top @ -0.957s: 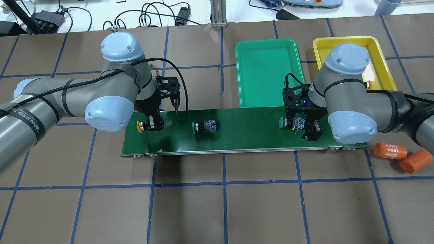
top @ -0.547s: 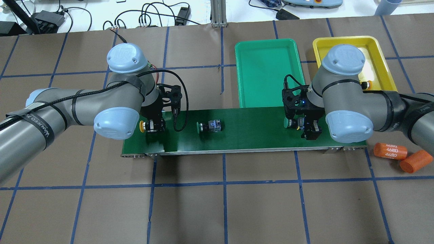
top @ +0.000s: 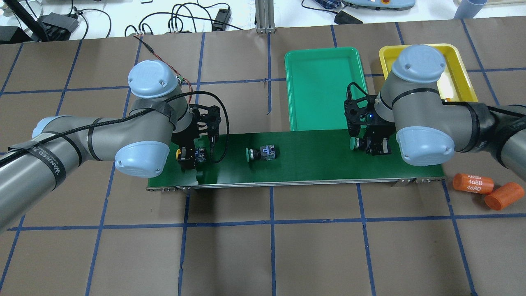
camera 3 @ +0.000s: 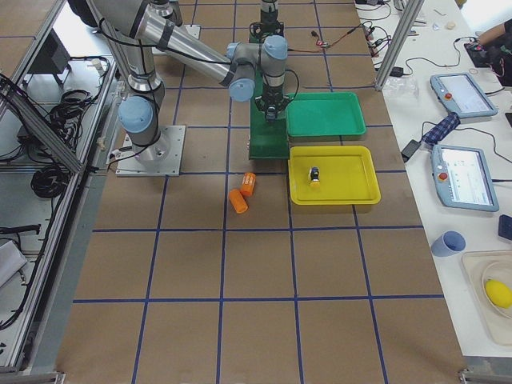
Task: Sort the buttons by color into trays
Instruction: 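Drop the green button into the green tray while the left gripper lifts away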
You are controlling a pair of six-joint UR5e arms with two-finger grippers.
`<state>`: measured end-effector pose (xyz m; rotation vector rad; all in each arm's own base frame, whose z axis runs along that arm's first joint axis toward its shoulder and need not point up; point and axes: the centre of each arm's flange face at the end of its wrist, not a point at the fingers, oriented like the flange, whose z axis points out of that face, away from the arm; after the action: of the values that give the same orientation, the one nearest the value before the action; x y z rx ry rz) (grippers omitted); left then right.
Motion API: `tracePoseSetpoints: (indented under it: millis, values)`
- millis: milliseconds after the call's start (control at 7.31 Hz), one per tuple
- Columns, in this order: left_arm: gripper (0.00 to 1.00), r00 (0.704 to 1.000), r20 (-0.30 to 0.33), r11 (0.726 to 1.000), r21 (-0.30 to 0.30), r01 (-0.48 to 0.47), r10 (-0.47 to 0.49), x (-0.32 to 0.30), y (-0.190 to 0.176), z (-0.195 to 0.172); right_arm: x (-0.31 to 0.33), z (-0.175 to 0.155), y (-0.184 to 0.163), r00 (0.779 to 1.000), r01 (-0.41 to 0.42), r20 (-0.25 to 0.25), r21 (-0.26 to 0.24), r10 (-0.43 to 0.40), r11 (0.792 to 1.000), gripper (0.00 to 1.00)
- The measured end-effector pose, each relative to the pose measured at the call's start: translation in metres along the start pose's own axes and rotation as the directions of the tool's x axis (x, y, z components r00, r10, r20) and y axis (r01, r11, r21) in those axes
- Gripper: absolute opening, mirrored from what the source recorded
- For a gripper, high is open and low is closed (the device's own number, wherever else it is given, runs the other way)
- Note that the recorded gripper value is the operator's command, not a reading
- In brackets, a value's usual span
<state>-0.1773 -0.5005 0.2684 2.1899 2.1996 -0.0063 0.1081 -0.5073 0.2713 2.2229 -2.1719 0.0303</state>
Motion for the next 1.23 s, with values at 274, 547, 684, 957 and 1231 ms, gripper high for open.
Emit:
tracePoseSetpoints:
  millis: [274,547,684,957,1231]
  values:
    - [1.0,0.998,-0.002,0.998,0.008,0.064,-0.064,-0.028,0.025,-0.045,0.059,-0.014,0.004,0.998,-0.002,-0.055,-0.001,0.002,1.0,0.0]
    - [1.0,0.96,-0.021,0.96,0.006,0.278,-0.278,-0.051,0.05,-0.104,0.116,0.005,0.006,0.998,0.002,-0.062,0.012,-0.001,1.0,0.68]
    - [1.0,0.909,-0.044,0.91,-0.008,0.415,-0.415,-0.054,0.054,-0.137,0.128,0.025,0.005,0.999,0.005,-0.04,0.025,-0.004,1.0,1.0]
    - [1.0,0.76,-0.083,0.765,-0.063,0.641,-0.645,-0.042,0.052,-0.177,0.134,0.051,0.001,1.0,0.015,0.001,0.052,-0.015,0.999,1.0]
    - [1.0,0.523,-0.089,0.53,-0.132,0.837,-0.848,-0.025,0.046,-0.186,0.13,0.038,0.0,1.0,0.021,0.006,0.055,-0.022,0.998,1.0]
